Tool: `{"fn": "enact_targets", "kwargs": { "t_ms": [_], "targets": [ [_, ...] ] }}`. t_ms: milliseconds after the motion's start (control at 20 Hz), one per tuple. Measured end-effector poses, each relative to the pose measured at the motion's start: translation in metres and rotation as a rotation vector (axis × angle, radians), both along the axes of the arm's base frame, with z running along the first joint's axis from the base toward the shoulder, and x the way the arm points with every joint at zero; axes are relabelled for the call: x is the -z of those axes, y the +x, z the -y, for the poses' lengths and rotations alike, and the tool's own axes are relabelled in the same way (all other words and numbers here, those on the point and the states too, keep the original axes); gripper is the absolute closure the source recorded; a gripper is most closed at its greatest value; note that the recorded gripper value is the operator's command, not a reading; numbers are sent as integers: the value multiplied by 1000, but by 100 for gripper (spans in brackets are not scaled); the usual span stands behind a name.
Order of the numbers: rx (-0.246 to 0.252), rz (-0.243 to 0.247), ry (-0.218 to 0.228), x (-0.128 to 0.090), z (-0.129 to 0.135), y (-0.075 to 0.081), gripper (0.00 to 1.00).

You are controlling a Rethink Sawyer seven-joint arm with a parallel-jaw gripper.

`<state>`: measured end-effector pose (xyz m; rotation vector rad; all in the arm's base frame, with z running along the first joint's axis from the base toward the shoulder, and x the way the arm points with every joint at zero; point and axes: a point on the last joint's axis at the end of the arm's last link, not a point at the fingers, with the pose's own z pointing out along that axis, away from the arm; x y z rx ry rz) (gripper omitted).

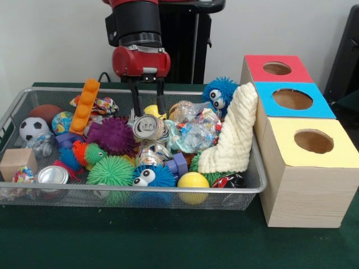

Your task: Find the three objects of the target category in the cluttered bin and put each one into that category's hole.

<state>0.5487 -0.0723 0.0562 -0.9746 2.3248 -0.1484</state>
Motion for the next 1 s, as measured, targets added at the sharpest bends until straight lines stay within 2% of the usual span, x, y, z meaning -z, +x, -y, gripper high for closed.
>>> {"fn": "enact_targets", "kwargs": {
  "t_ms": [200,250,400,500,650,1000],
  "targets": [
    [-28,-90,-6,3,-24,-3,0],
    [-41,-142,-6,5,-37,-6,0],
    [-54,-201,-6,8,-51,-9,0],
    [-69,-263,-8,11,-65,-13,0],
    [-88,-313,-13,15,-77,-15,0],
    [-130,-387,-22,28,-98,-22,0]
  ]
}}
